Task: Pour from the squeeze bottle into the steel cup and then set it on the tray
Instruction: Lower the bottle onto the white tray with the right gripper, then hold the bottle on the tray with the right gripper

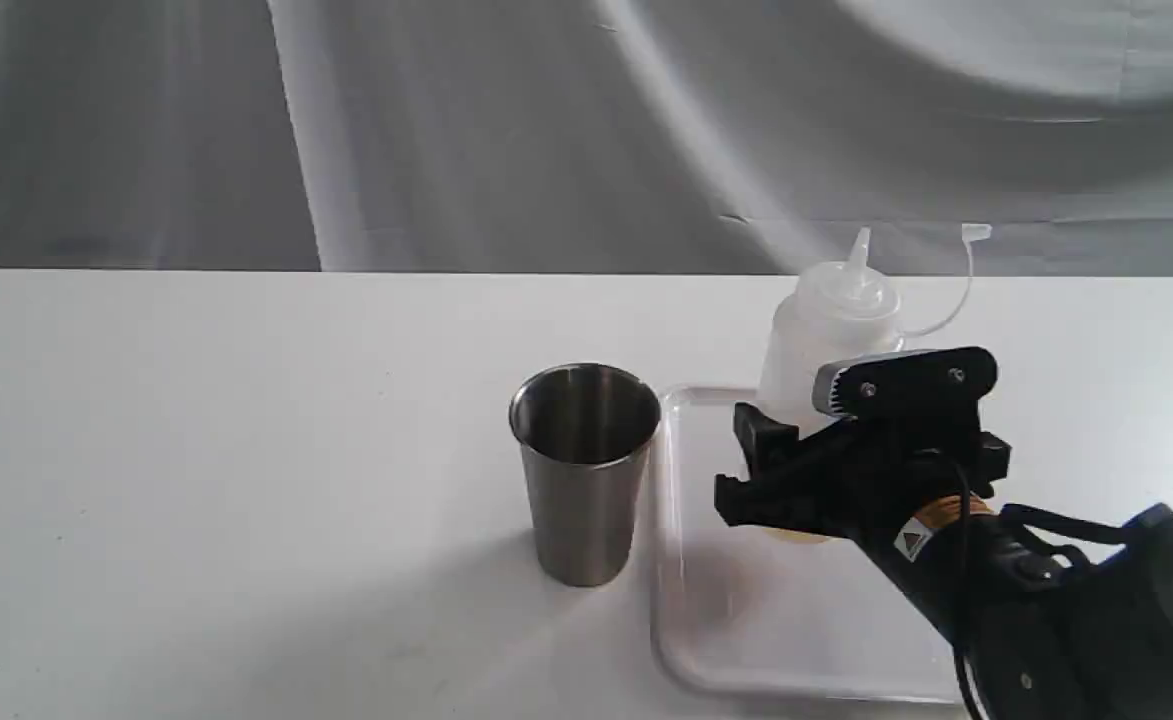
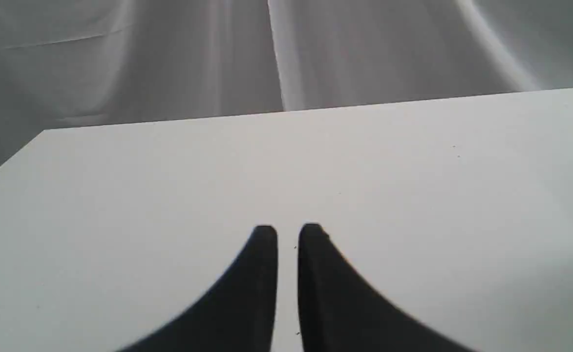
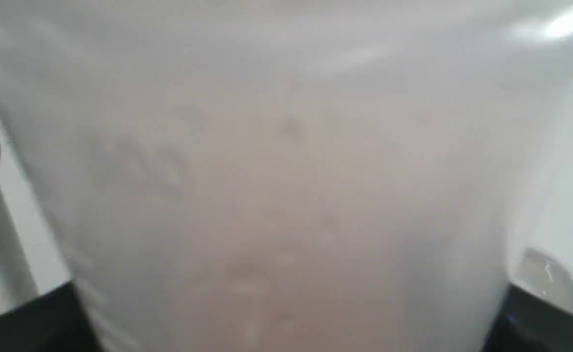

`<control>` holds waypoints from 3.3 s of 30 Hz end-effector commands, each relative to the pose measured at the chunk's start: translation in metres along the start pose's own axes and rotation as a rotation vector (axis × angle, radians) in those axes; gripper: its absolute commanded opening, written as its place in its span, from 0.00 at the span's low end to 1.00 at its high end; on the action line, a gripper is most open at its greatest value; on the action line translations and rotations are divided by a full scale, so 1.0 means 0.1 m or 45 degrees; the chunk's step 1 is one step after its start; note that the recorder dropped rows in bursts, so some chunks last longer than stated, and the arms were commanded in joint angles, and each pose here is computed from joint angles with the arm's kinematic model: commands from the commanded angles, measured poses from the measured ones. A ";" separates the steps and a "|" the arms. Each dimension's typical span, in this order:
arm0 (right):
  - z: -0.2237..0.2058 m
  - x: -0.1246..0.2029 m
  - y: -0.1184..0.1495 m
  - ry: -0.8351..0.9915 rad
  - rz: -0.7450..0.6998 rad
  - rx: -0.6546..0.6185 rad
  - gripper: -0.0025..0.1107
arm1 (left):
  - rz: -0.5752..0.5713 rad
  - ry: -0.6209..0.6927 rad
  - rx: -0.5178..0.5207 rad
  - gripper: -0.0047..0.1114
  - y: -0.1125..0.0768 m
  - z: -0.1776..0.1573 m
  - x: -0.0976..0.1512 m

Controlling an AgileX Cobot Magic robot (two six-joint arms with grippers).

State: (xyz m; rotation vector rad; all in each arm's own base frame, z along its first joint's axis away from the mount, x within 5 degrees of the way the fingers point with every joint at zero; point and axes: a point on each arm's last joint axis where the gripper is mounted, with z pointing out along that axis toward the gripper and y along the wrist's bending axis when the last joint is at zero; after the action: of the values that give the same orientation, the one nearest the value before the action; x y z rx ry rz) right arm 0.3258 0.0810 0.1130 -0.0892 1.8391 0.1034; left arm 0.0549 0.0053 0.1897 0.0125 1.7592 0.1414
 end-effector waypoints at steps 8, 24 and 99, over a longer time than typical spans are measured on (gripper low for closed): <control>0.00 -0.09 -0.03 -0.146 -0.072 0.023 0.02 | 0.001 -0.010 0.002 0.11 0.00 0.00 0.01; 0.06 0.14 -0.03 -0.159 -0.126 0.024 0.02 | 0.001 -0.010 0.002 0.11 0.00 0.00 0.01; 0.08 0.41 -0.02 -0.067 0.036 -0.016 0.83 | 0.001 -0.010 0.002 0.11 0.00 0.00 0.01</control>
State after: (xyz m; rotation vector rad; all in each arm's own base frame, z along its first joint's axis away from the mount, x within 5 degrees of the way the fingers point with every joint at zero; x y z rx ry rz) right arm 0.3237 0.0799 0.0704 -0.0548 1.7984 0.1263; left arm 0.0549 0.0053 0.1897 0.0125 1.7592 0.1414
